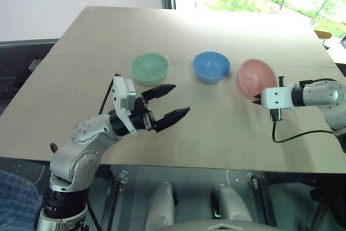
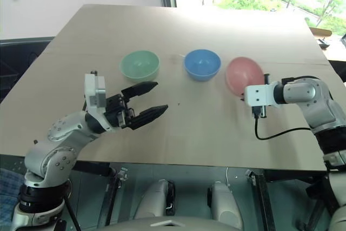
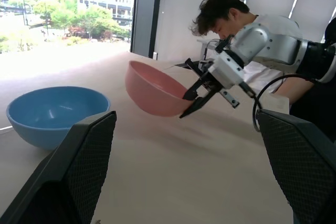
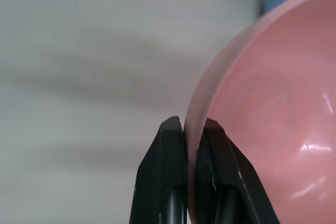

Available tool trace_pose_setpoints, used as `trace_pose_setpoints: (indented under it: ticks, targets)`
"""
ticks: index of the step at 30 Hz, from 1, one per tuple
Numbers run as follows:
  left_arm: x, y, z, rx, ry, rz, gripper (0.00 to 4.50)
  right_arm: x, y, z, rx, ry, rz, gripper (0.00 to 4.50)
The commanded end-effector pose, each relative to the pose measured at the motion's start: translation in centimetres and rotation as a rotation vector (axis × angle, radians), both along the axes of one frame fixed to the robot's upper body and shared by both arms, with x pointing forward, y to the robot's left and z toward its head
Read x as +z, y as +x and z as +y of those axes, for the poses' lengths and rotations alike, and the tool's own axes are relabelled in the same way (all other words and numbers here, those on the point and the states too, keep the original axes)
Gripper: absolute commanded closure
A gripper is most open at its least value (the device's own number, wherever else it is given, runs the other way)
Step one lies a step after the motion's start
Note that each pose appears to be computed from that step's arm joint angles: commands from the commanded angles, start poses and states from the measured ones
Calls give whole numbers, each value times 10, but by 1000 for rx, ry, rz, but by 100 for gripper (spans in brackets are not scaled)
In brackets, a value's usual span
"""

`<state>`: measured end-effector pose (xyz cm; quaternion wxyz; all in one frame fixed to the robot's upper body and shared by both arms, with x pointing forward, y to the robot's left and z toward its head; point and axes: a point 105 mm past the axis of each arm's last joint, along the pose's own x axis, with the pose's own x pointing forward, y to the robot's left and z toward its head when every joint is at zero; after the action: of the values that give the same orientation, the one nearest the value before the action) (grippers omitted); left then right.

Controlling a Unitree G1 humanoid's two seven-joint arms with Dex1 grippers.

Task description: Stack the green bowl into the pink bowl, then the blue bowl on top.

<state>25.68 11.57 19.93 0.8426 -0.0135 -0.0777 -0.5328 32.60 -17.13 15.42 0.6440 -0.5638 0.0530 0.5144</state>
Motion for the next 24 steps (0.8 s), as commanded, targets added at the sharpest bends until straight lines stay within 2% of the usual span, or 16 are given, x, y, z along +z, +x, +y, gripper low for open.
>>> trace_pose_setpoints:
  ticks: [1, 8, 14, 18, 21, 24]
  targets:
    - [6, 1, -1, -20, 23, -39, 0, 26, -27, 38, 113, 40, -24, 439]
    - [8, 5, -4, -43, 40, -47, 0, 20, -59, 96, 214, 72, 5, 439]
    - [5, 5, -5, -52, 51, -45, 0, -5, -63, 107, 218, 12, 24, 439]
    - [6, 5, -5, -51, 55, -49, 0, -11, -60, 108, 204, -8, 10, 439]
    - [5, 4, -4, -51, 59, -48, 0, -9, -58, 111, 201, -1, -6, 348]
    - [5, 5, -4, -48, 59, -50, 0, -9, -57, 110, 194, -8, 1, 230]
